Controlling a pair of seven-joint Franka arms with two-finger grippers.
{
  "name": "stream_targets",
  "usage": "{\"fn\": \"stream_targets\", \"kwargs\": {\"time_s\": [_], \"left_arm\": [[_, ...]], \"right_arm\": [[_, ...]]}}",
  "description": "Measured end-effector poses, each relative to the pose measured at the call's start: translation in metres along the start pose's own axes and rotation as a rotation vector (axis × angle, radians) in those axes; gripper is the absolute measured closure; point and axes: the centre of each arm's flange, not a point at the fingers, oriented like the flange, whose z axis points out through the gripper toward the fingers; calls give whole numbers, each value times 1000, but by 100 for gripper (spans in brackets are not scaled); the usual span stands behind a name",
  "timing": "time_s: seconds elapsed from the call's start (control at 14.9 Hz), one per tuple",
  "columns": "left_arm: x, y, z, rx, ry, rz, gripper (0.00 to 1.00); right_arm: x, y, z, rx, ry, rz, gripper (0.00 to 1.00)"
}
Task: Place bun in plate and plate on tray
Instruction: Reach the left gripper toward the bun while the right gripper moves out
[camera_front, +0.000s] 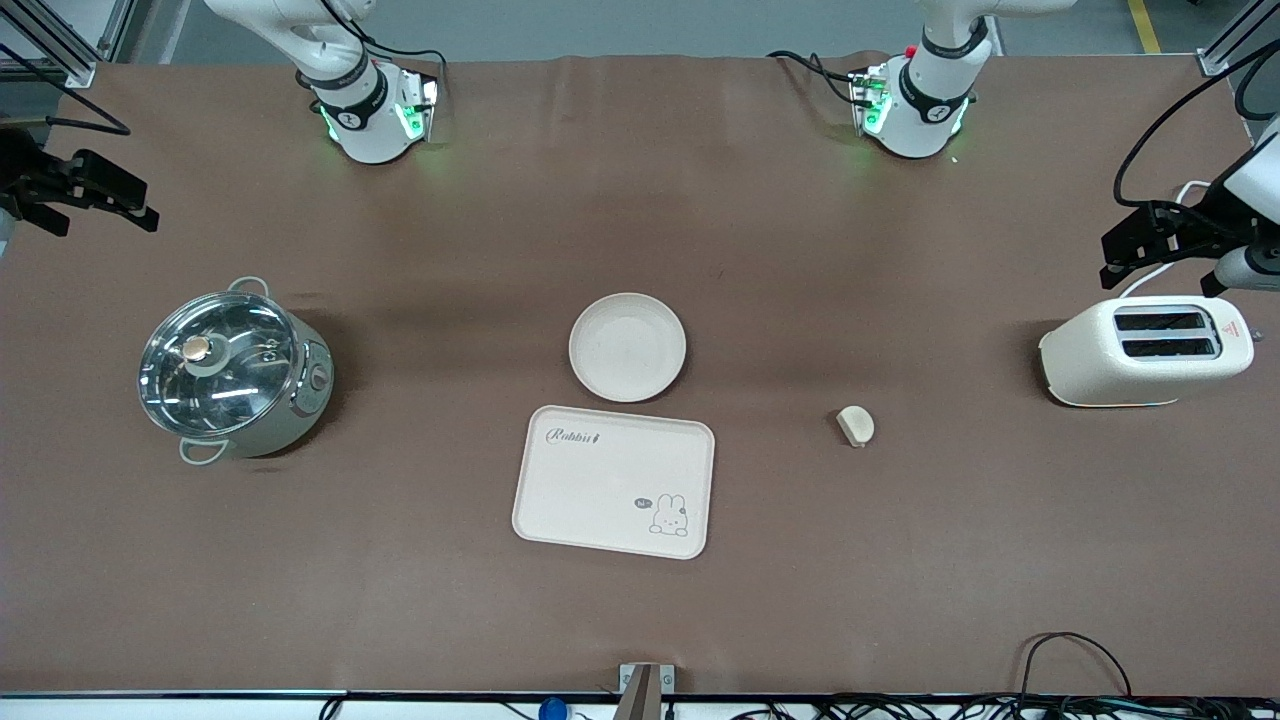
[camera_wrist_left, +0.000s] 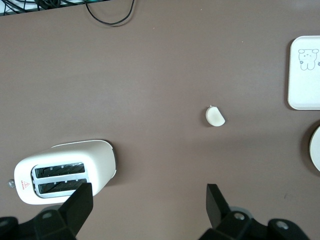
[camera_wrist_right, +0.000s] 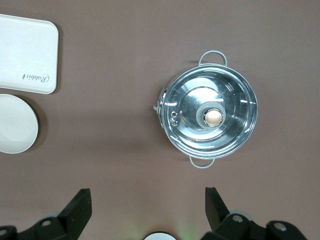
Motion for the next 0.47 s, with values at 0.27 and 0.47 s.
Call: {"fn": "stream_targets", "kwargs": {"time_s": [0.27,0.47], "left_arm": [[-3,1,2,-2,-28,0,0],[-4,7,14,-5,-64,11,0]], "right_arm": [[1,-4,-1,-1,10,-6,0],[7,-26,11,12,-13,-4,0]]}}
